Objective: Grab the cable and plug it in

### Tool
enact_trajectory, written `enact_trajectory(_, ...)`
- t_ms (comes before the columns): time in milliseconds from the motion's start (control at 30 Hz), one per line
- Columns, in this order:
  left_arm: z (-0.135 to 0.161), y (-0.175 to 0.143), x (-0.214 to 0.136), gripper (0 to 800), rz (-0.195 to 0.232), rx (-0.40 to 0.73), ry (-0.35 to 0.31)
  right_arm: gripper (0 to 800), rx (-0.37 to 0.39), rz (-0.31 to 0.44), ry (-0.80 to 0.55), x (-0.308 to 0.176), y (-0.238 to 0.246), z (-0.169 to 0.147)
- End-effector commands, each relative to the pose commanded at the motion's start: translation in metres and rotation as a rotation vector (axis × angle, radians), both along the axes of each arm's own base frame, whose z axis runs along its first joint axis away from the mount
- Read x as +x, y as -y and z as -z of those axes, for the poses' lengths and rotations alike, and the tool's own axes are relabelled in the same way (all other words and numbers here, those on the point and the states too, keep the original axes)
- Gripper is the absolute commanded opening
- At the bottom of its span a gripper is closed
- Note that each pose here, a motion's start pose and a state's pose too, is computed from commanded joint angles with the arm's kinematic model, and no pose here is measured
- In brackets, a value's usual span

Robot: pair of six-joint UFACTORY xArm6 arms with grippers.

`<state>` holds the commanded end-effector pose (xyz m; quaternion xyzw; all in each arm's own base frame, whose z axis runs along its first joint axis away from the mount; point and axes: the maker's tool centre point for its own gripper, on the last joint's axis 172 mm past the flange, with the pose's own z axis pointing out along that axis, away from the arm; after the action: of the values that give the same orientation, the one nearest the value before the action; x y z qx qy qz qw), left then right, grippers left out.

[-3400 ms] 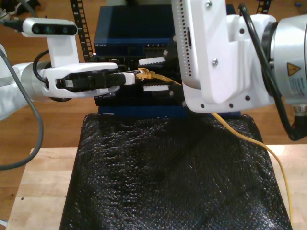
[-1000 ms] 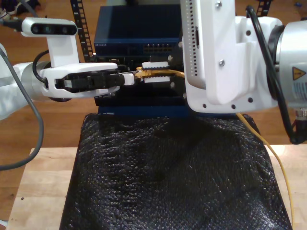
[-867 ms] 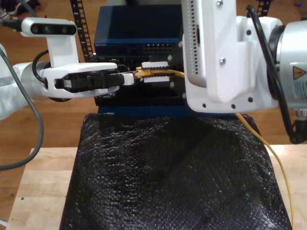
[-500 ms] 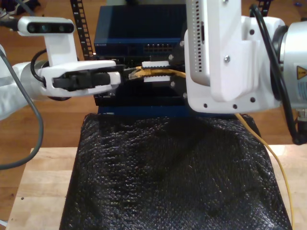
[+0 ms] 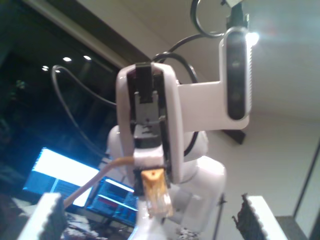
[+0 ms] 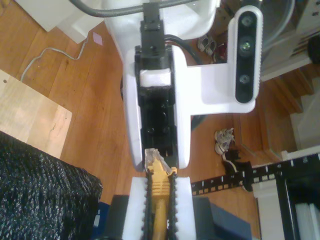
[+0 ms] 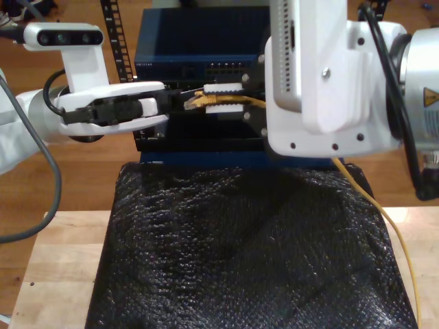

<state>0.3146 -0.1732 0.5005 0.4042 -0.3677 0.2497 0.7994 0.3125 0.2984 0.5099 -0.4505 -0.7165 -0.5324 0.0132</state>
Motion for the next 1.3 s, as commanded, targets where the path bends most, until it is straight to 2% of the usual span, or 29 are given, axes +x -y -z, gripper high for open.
enact_trajectory(167,0.009,-0.005,0.023,797,-0.095,0.047,0.001,1,0.007,0.083,-0.03,0.029,0.021,0.006)
enact_trajectory(333,0.014,-0.012,0.04,797,-0.166,0.089,0.012,1,0.036,0.211,-0.108,0.062,0.052,0.017)
enact_trajectory(500,0.032,-0.026,0.066,798,-0.257,0.235,0.045,1,0.037,0.338,-0.127,0.092,0.097,0.03)
enact_trajectory(533,0.038,-0.025,0.067,798,-0.263,0.27,0.051,1,0.036,0.362,-0.132,0.096,0.106,0.035)
enact_trajectory(633,0.062,-0.026,0.069,798,-0.266,0.369,0.049,1,0.03,0.426,-0.131,0.108,0.128,0.051)
enact_trajectory(733,0.078,-0.028,0.07,798,-0.277,0.451,0.057,1,0.034,0.479,-0.088,0.118,0.143,0.05)
enact_trajectory(867,0.088,-0.035,0.069,798,-0.284,0.568,0.114,0,0.014,0.533,0.004,0.13,0.16,0.037)
enact_trajectory(1000,0.104,-0.047,0.058,798,-0.261,0.717,0.168,0,-0.029,0.568,0.061,0.137,0.171,0.044)
enact_trajectory(1133,0.12,-0.064,0.046,798,-0.239,0.853,0.232,0,-0.038,0.588,0.072,0.142,0.177,0.051)
enact_trajectory(1300,0.142,-0.095,0.023,798,-0.165,1.017,0.373,0,-0.058,0.613,0.107,0.145,0.185,0.055)
